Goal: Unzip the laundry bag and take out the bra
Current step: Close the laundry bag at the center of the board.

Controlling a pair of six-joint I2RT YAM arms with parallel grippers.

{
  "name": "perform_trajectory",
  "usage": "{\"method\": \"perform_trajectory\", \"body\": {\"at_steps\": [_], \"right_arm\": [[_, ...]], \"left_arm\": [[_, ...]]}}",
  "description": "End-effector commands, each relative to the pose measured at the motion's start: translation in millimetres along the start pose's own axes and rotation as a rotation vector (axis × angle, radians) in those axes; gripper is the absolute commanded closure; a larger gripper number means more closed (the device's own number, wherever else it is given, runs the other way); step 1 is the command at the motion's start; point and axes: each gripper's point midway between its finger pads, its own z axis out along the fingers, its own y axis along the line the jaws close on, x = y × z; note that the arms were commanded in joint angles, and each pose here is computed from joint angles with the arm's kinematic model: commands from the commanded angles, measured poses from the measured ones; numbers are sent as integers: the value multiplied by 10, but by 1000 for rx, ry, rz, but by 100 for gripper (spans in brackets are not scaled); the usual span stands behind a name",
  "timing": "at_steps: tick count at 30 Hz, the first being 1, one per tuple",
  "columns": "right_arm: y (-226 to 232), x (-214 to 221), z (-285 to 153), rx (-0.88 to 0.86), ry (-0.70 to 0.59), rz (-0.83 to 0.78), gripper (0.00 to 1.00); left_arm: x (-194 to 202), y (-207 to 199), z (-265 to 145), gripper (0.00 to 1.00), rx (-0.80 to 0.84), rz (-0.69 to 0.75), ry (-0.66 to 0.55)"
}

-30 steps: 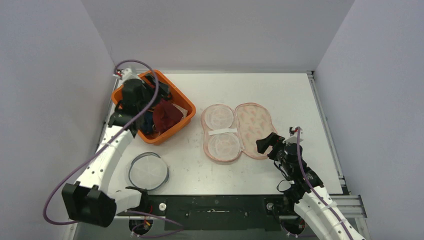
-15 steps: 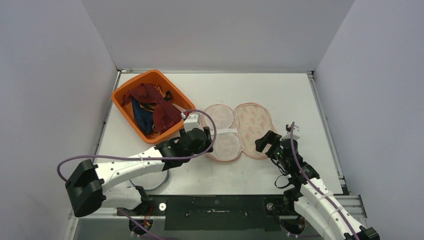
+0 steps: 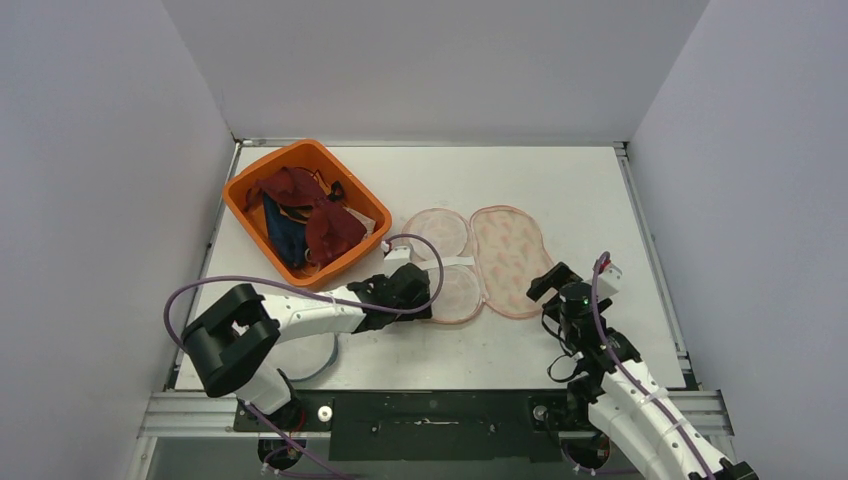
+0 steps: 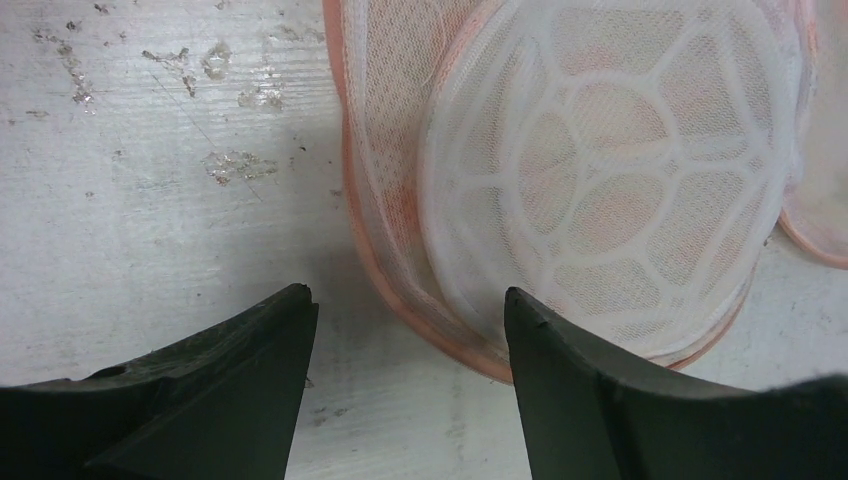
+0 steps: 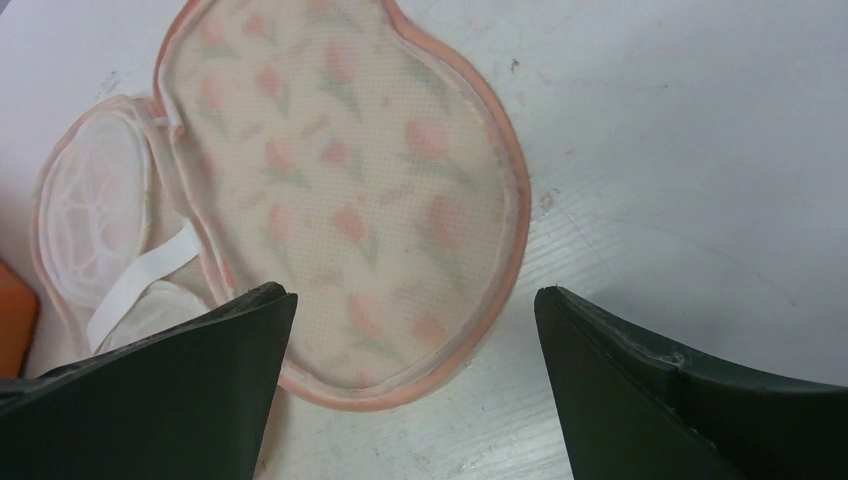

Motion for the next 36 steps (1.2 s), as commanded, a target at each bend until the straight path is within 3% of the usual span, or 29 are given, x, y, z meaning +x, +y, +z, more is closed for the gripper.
{"method": "perform_trajectory", "body": {"at_steps": [1,16,26,36], "right_arm": [[-115,-109,61,89,-60,44,6],[-207,-4,377,107,-29,88,1],[-241,5,502,143,10,25,35],[-267,135,618,197,103,-54,40]], "left_arm": [[-72,-48,37,35,40,-65,-26],[50,231,-37,48,-5,-87,-29],[57,259,-179,49,25,-105,-44],[30,143,-199,49,54,-95,-41]]}}
